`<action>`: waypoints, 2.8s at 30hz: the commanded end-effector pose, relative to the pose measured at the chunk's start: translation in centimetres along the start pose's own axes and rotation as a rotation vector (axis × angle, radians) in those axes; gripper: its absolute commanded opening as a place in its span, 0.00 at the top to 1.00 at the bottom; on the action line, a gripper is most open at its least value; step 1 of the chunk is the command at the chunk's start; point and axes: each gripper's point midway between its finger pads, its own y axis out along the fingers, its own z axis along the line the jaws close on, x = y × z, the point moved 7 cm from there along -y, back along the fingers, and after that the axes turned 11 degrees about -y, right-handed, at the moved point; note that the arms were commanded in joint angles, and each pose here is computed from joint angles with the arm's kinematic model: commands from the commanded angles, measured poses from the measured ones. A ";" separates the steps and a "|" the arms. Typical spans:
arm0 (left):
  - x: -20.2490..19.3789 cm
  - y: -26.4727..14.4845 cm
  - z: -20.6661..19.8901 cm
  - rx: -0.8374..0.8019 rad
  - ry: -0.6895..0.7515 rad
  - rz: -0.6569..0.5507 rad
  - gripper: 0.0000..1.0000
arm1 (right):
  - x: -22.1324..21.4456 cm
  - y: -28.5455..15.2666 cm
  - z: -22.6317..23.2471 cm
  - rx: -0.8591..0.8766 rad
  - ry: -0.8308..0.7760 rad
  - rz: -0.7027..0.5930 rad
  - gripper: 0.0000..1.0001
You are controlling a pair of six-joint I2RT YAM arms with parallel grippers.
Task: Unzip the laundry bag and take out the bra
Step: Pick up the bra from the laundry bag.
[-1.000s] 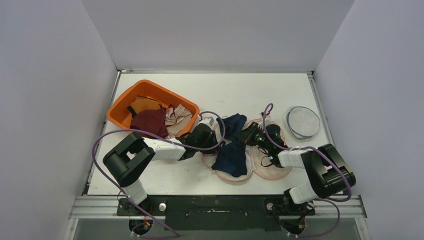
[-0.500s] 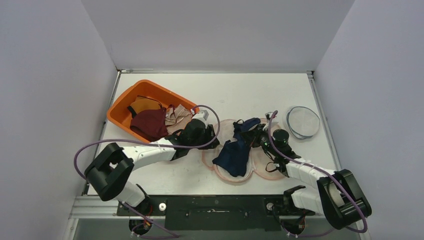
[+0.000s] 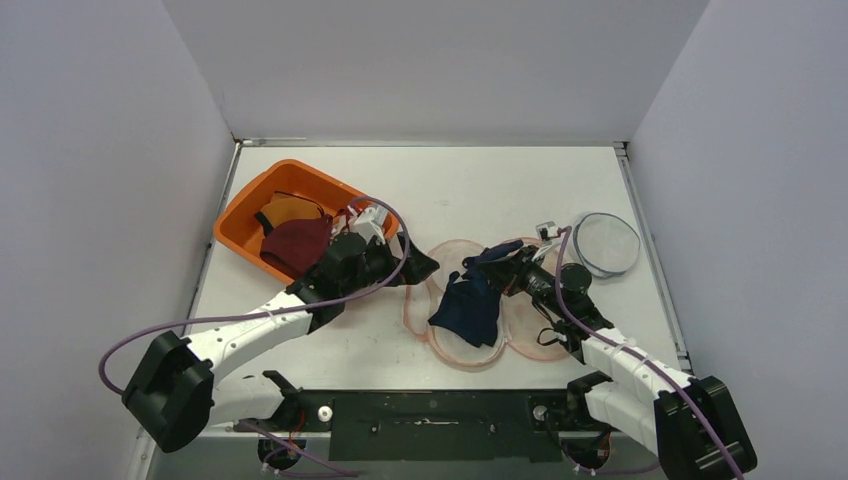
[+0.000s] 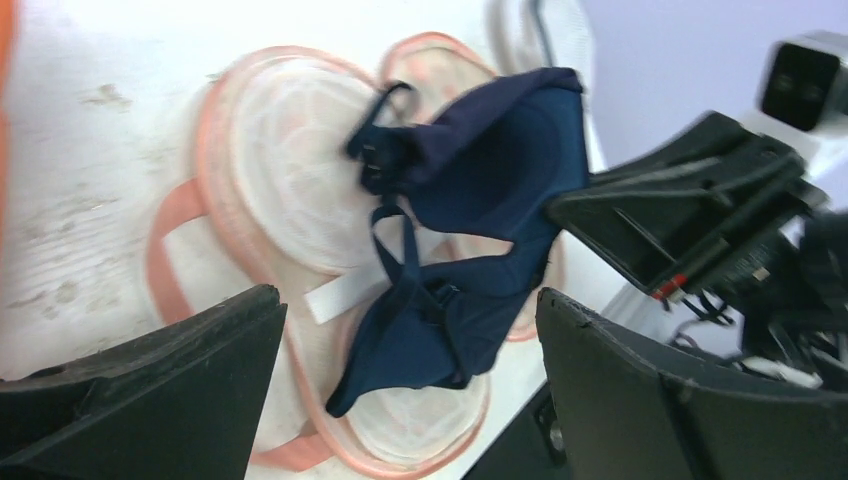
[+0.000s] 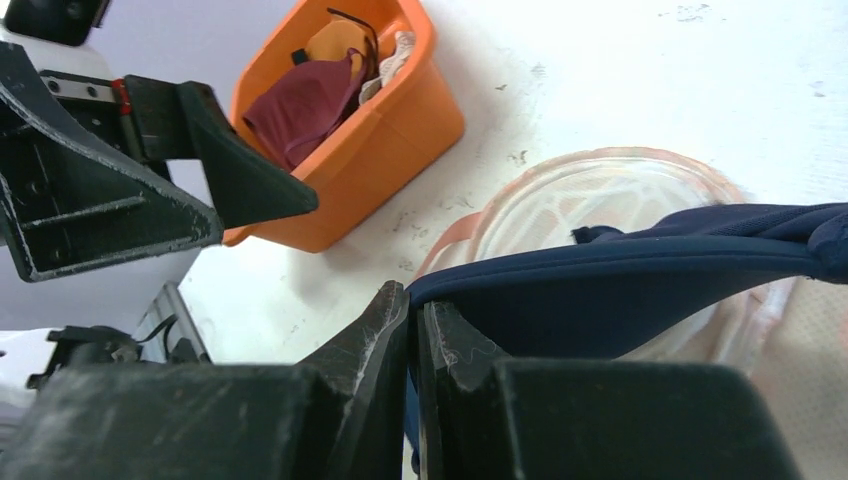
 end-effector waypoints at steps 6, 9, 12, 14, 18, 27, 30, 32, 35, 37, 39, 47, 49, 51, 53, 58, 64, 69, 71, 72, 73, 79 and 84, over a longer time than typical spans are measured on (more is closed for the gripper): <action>-3.3 -0.5 -4.6 -0.603 0.070 0.142 0.04 | 0.7 -0.8 1.7 0.104 0.070 -0.072 0.95; -4.3 0.1 -4.7 -0.653 0.109 0.135 0.04 | 0.3 -1.0 1.6 0.103 0.093 -0.073 0.95; -4.6 1.1 -4.7 -0.659 0.134 0.122 0.04 | 0.1 -1.1 1.6 0.102 0.106 -0.076 0.95; -4.8 1.9 -4.7 -0.658 0.151 0.130 0.04 | 0.1 -1.1 1.6 0.105 0.111 -0.077 0.95; -5.7 3.5 -4.0 -0.630 0.168 0.167 0.01 | 0.0 -1.1 1.6 0.105 0.118 -0.075 0.95; -6.8 4.9 -3.5 -0.629 0.143 0.196 0.08 | -0.1 -1.3 1.7 0.113 0.135 -0.082 0.95; -6.8 5.1 -4.0 -0.658 0.132 0.205 0.12 | -0.2 -1.3 1.7 0.118 0.146 -0.085 0.95; -7.0 5.3 -4.3 -0.669 0.129 0.211 0.13 | -0.2 -1.3 1.7 0.118 0.153 -0.087 0.95; -7.3 5.5 -4.5 -0.684 0.128 0.222 0.14 | -0.2 -1.3 1.7 0.126 0.167 -0.095 0.95; -7.4 5.7 -4.3 -0.677 0.122 0.217 0.14 | -0.2 -1.3 1.8 0.134 0.175 -0.098 0.95; -7.3 5.8 -4.1 -0.668 0.126 0.201 0.14 | -0.1 -1.3 1.9 0.137 0.178 -0.100 0.95; -6.2 5.2 -3.3 -0.597 0.181 0.063 0.05 | -0.3 -1.8 2.3 0.156 0.222 -0.116 0.95; -5.7 5.0 -3.4 -0.592 0.205 0.036 0.04 | -0.5 -2.0 2.3 0.158 0.238 -0.123 0.95; -5.6 4.9 -3.5 -0.595 0.221 0.029 0.04 | -0.6 -2.0 2.3 0.159 0.252 -0.125 0.95; -5.7 4.9 -3.7 -0.610 0.226 0.028 0.04 | -0.7 -2.1 2.3 0.158 0.264 -0.126 0.95; -6.5 5.1 -4.5 -0.665 0.230 0.063 0.08 | -0.8 -2.2 2.2 0.152 0.281 -0.131 0.95; -7.2 4.9 -4.3 -0.665 0.212 0.087 0.10 | -0.7 -2.2 2.1 0.132 0.289 -0.143 0.95; -8.2 5.0 -4.3 -0.695 0.186 0.131 0.17 | -0.7 -2.1 2.0 0.126 0.308 -0.153 0.95; -8.5 5.1 -4.5 -0.719 0.172 0.150 0.20 | -0.6 -2.2 2.1 0.134 0.316 -0.161 0.95; -8.7 5.2 -4.6 -0.727 0.166 0.159 0.22 | -0.6 -2.1 2.1 0.138 0.324 -0.163 0.95; -8.8 5.3 -4.7 -0.736 0.162 0.167 0.24 | -0.6 -2.2 2.1 0.141 0.329 -0.163 0.95; -8.7 5.4 -5.3 -0.762 0.152 0.160 0.33 | -0.7 -2.2 2.2 0.139 0.329 -0.159 0.95; -9.0 5.8 -5.2 -0.751 0.151 0.184 0.45 | -0.8 -2.3 2.1 0.136 0.336 -0.163 0.95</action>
